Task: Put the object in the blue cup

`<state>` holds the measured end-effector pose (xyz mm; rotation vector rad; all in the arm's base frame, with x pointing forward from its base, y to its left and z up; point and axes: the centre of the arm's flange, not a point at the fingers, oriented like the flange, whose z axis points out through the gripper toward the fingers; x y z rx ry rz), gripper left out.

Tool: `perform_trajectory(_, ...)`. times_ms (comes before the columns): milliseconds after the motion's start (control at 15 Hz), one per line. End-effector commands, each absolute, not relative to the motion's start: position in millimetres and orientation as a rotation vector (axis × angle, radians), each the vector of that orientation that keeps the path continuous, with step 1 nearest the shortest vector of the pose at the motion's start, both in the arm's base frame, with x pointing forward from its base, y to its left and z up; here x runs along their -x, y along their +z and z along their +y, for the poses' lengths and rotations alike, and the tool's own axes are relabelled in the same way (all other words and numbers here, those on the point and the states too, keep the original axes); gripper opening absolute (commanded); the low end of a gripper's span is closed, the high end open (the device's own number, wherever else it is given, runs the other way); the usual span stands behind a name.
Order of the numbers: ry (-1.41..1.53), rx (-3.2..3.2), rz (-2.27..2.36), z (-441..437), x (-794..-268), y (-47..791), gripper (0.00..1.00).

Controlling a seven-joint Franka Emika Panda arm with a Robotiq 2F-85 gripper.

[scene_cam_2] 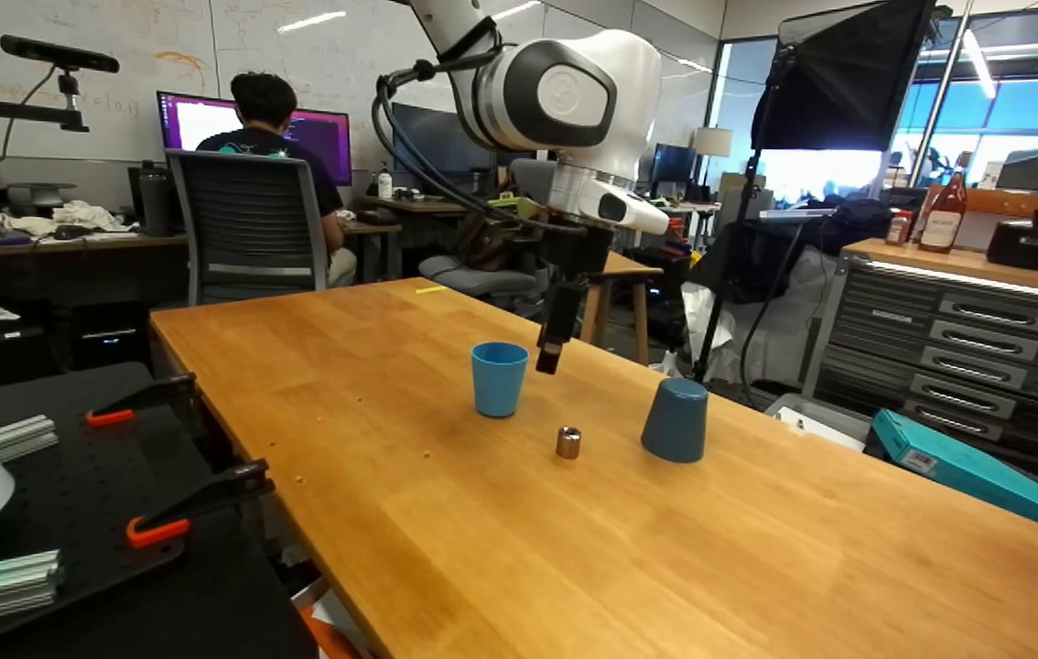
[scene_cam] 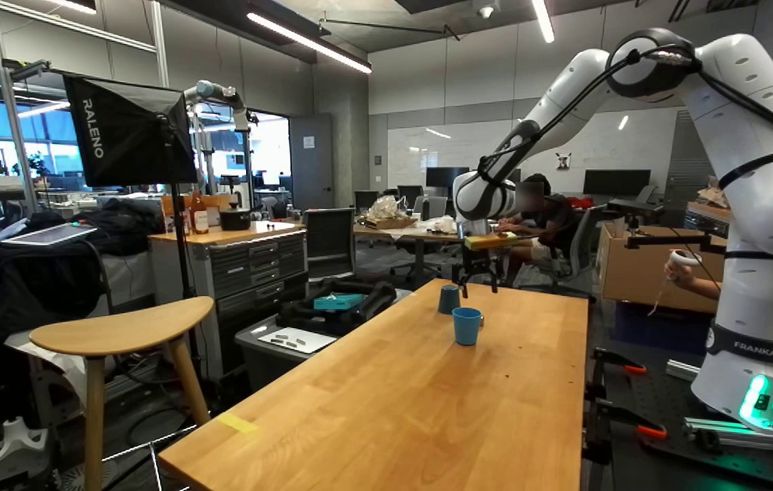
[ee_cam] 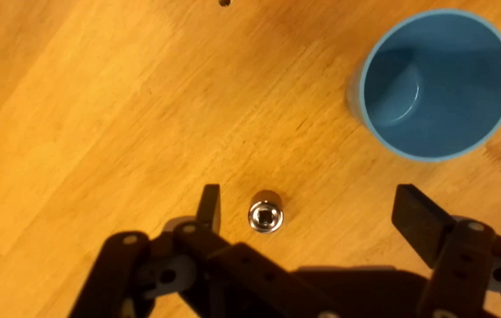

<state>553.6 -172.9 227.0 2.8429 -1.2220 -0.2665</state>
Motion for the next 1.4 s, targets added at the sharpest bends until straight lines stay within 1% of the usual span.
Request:
perform_trajectory(0,-0.234,-2.796,-1.331,-188.4,-575.3,206.8,1.00)
perform_trajectory(333,-0.143,-2.749,-1.365,-193.6,-574.4,158.5,1.00)
perform_trajectory(733,-0.138,-2.727,-1.390,-195.2,-572.4,125.4,1.00)
perform_trajectory(800,-0.131,-2.724,-1.391,-195.4,-572.3,125.4,0.81)
perform_trajectory(867,-0.109,-2.721,-1.389,-196.4,-572.1,124.8,0.75)
perform_trajectory(1200,-0.050,-2.723,-1.382,-194.7,-574.8,129.4,0.34)
perform_trajectory(1333,-0.044,-2.725,-1.377,-192.9,-575.6,131.0,0.20)
